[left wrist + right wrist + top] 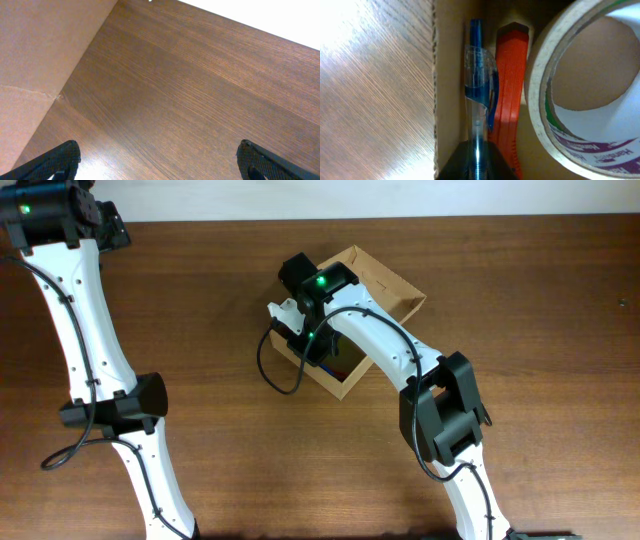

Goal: Pack container
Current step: 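Release the pen and move the right gripper to the black marker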

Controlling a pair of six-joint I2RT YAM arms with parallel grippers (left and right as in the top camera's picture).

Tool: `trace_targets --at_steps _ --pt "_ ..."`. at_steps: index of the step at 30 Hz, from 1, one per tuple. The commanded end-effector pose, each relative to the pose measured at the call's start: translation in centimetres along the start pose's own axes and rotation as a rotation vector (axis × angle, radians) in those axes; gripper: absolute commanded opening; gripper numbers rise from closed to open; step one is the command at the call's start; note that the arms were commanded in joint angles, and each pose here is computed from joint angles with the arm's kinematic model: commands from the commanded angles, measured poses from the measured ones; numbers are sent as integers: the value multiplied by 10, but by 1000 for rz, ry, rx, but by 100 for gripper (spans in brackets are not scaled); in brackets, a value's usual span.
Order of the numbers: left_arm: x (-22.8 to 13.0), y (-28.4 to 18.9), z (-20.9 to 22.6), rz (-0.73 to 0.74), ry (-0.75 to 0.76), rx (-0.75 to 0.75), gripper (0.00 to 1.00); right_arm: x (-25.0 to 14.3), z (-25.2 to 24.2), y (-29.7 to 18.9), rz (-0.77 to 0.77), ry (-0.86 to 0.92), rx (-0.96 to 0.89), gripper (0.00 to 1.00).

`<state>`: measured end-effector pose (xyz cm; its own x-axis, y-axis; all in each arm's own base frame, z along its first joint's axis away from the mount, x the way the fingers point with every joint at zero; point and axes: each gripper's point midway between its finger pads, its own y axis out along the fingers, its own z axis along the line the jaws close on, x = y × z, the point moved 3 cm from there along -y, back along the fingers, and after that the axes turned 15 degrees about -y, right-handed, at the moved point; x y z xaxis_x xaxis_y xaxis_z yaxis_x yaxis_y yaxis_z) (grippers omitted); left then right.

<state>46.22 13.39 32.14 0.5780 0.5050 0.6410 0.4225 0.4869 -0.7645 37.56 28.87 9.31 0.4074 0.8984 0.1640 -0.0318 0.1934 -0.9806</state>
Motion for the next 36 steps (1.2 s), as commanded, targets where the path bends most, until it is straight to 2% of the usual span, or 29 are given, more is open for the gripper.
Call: trace_targets --at_steps 1,3,5,9,11,14,18,22,26,30,33,36 --pt "7 -13 8 -31 -11 -6 100 2 5 -2 -7 0 20 19" --pt "7 -13 8 -31 -11 -6 100 2 6 -16 -18 1 13 32" --pt "7 -13 8 -31 -11 -6 100 3 6 -39 -33 -3 -23 36" --pt "7 -13 8 -31 -11 -6 100 0 1 -89 -62 -12 -155 34" --pt "7 -13 8 -31 -11 -6 100 -8 0 -116 -69 -8 -232 29" --pt "7 -13 8 -31 -11 -6 100 -24 -6 -165 -93 18 -383 29" --pt "7 -13 8 -31 -11 -6 100 -63 -19 -237 -196 126 -519 32" --pt "7 -13 8 -31 -11 -6 100 -134 -52 -279 -238 312 -622 34" --pt "7 -13 8 -31 -11 -6 100 -218 -92 -264 -128 503 -628 35" --pt "7 -13 8 -31 -11 -6 100 -286 -124 -206 10 629 -532 35" --pt "7 -13 8 -31 -11 -6 100 -313 -131 -162 64 653 -419 36" --pt "7 -13 8 -31 -11 -6 100 -317 -129 -133 46 671 -316 35"
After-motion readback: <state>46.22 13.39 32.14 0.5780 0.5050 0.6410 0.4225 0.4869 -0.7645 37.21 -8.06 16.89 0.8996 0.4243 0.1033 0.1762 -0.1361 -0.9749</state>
